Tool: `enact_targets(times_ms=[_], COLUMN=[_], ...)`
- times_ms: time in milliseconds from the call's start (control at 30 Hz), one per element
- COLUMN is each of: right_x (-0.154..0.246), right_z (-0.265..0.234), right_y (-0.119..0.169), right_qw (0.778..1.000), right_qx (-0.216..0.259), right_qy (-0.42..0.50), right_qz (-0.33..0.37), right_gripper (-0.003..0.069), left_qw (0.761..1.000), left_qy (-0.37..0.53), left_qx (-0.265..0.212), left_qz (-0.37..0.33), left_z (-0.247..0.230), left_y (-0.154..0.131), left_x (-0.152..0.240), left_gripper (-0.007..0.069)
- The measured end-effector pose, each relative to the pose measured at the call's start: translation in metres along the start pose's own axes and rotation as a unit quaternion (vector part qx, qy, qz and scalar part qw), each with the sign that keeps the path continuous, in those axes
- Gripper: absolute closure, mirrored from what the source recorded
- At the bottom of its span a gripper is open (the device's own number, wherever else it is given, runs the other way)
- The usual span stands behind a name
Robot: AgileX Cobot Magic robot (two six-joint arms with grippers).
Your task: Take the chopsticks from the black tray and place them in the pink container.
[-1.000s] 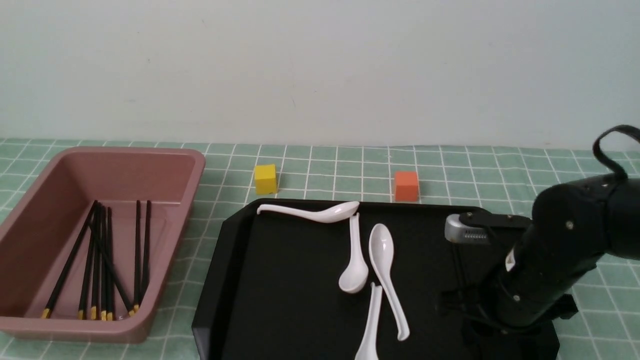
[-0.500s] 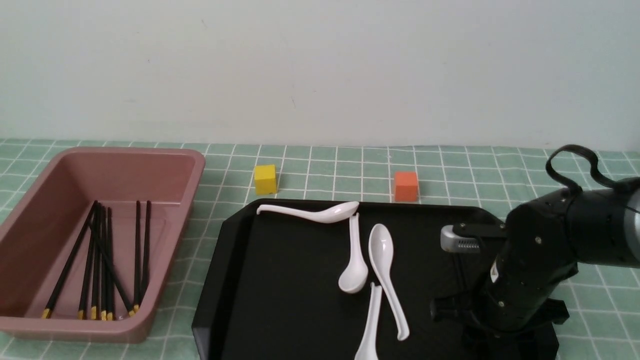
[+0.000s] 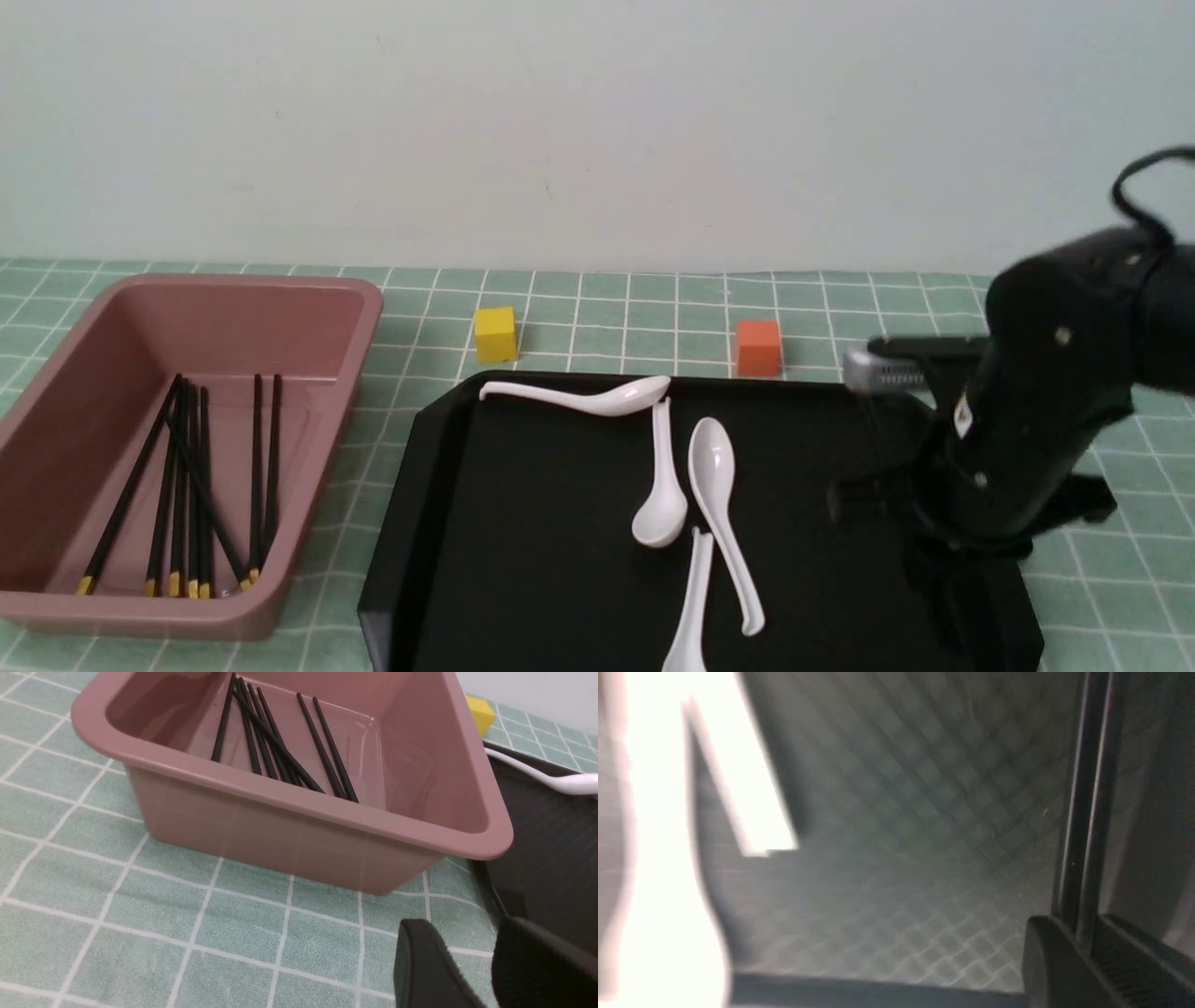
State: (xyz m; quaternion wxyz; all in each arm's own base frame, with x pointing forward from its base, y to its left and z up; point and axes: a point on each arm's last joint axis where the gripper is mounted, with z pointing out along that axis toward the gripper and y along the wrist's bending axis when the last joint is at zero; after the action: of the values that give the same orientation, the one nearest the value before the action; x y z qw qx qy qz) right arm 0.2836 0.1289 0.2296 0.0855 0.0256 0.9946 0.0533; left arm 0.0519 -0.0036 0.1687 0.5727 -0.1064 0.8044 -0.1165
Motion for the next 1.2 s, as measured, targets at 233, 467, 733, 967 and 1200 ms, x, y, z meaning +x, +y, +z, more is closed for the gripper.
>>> enact_targets(times_ms=[233, 467, 733, 967, 1200], right_x=[-0.035, -0.049, -0.033, -0.023, -0.022], right_z=[-0.087, -0.075, -0.001, 0.038, 0.015], right_y=[0.073, 0.197, 0.292, 0.308, 0.296], right_qw=[0.969, 0.896, 0.858, 0.866, 0.864], right_qx=[-0.204, -0.364, -0.421, -0.411, -0.413], right_qy=[-0.138, -0.213, -0.259, -0.237, -0.190], right_qz=[-0.031, -0.138, -0.143, -0.160, -0.216], right_gripper=[0.0551, 0.0551, 0.0543, 0.0419, 0.0384], left_qw=[1.000, 1.000, 1.000, 1.000, 1.000], left_qy=[0.000, 0.000, 0.000, 0.000, 0.000], left_qx=[0.000, 0.000, 0.000, 0.000, 0.000], left_qz=[0.000, 0.000, 0.000, 0.000, 0.000], left_z=[0.000, 0.000, 0.000, 0.000, 0.000], left_y=[0.000, 0.000, 0.000, 0.000, 0.000], left_x=[0.000, 0.000, 0.000, 0.000, 0.000], left_gripper=[0.0387, 0.0387, 0.0387, 0.0387, 0.0387])
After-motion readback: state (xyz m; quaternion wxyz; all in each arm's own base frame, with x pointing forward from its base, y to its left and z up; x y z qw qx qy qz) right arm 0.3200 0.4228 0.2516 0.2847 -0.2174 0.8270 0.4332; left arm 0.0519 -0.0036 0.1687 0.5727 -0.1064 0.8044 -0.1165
